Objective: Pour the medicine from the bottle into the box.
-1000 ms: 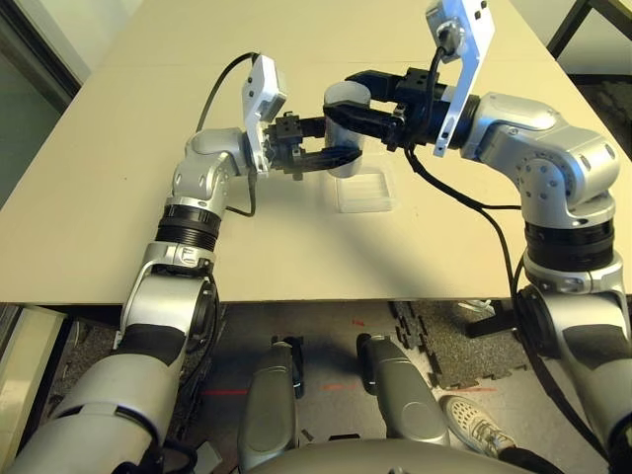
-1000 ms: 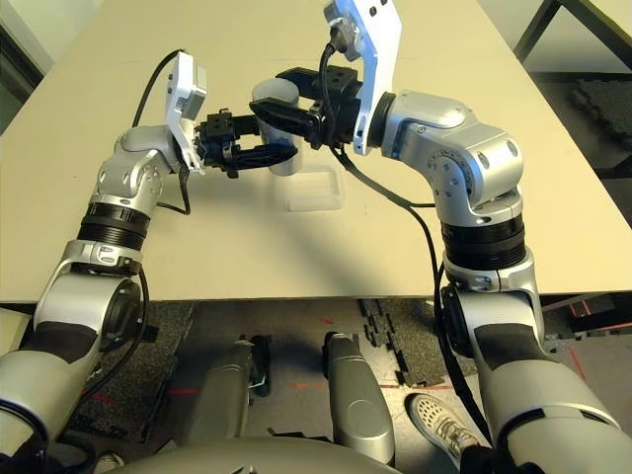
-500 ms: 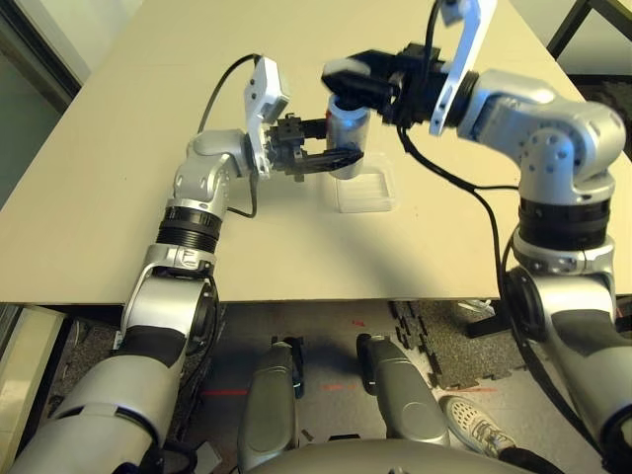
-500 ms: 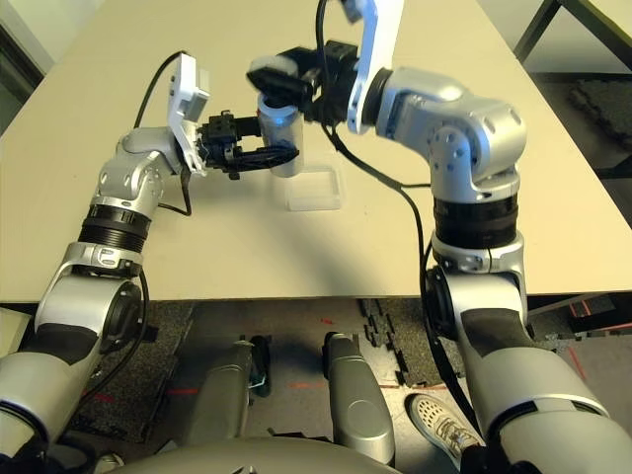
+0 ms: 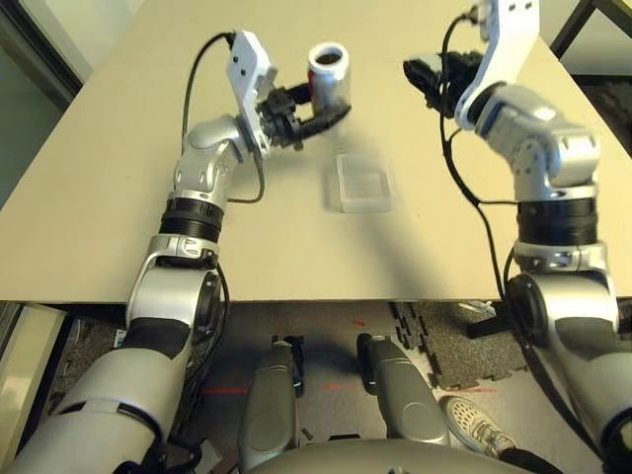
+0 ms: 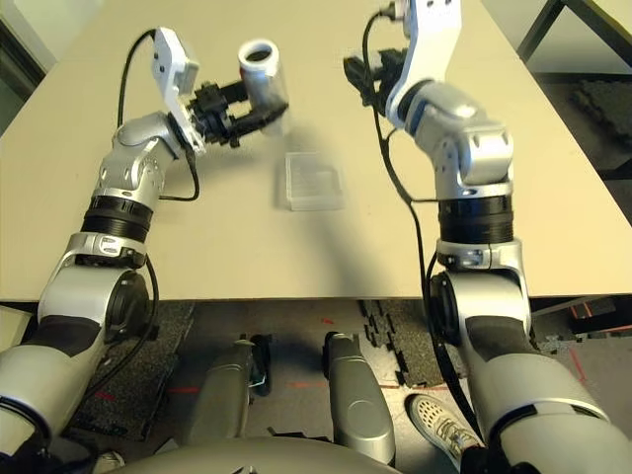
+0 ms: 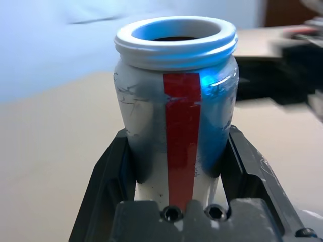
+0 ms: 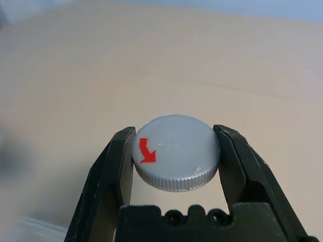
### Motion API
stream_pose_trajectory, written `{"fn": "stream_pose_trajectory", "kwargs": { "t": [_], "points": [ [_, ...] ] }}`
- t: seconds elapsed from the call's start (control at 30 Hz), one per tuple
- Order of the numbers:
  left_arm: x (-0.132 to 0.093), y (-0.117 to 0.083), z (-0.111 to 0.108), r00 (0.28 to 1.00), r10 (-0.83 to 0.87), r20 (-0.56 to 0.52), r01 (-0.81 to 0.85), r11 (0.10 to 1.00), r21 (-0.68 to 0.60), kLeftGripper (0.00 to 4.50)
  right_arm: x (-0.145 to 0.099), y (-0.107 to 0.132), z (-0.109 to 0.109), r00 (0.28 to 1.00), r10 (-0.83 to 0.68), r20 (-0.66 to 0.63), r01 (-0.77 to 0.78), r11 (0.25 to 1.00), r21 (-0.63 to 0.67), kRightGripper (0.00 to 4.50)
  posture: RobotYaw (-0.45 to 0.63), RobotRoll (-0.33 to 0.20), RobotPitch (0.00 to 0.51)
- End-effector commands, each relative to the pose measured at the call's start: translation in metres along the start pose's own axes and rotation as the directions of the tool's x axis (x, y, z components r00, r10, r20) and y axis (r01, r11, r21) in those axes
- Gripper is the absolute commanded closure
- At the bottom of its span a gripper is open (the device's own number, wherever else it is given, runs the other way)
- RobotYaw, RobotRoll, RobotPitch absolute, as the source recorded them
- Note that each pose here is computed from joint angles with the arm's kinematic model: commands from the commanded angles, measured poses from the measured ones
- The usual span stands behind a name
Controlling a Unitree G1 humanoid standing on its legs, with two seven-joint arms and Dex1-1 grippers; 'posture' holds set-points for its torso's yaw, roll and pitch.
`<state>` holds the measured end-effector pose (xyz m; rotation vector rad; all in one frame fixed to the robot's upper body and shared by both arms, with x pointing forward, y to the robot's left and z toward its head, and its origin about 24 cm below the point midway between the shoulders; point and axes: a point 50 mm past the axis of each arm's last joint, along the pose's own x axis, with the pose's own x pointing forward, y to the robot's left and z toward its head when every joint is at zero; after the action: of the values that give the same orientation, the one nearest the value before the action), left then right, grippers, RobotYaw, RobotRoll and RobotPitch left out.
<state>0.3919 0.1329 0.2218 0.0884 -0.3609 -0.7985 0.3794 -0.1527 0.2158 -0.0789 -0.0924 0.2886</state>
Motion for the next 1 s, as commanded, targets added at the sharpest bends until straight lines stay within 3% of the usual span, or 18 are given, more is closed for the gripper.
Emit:
{"fn": "stream_pose_trajectory", "kwargs": {
  "t": [0.03,0.13,0.23,0.43,0.63,0.83,1.0],
  "points": [
    [-0.005,0.01,-0.008,0.985,0.171,-0.001,-0.171,0.985,0.01,2.02,0.003,0.001,-0.016,0.999,-0.031,0.01,0.031,1.0,-0.007,1.92,-0.18,0.0,0.181],
    [-0.01,0.016,-0.019,0.952,0.305,-0.022,-0.305,0.952,0.013,2.02,0.004,0.001,-0.038,0.999,-0.045,-0.028,0.044,0.999,-0.017,1.92,-0.17,0.0,0.179],
    [-0.025,0.024,-0.044,0.866,0.489,-0.105,-0.492,0.871,0.001,2.02,0.005,-0.002,-0.066,0.993,-0.074,-0.092,0.073,0.997,-0.008,1.92,-0.17,0.0,0.178],
    [-0.036,0.018,-0.073,0.819,0.538,-0.2,-0.546,0.838,0.019,2.02,0.007,-0.004,-0.089,0.983,-0.097,-0.154,0.099,0.995,0.005,1.92,-0.16,0.0,0.179],
    [-0.033,0.01,-0.078,0.837,0.506,-0.208,-0.516,0.857,0.01,2.02,0.011,0.001,-0.094,0.981,-0.087,-0.174,0.092,0.996,0.019,1.92,-0.16,0.0,0.181],
    [-0.033,0.012,-0.077,0.838,0.504,-0.207,-0.513,0.858,0.013,2.02,0.012,-0.001,-0.086,0.983,-0.087,-0.161,0.092,0.995,0.023,0.0,-0.16,0.0,0.181],
    [-0.035,0.014,-0.077,0.837,0.505,-0.211,-0.514,0.858,0.016,2.02,0.009,-0.01,-0.072,0.987,-0.089,-0.134,0.093,0.995,0.023,0.0,-0.17,0.0,0.182]
  ]
}}
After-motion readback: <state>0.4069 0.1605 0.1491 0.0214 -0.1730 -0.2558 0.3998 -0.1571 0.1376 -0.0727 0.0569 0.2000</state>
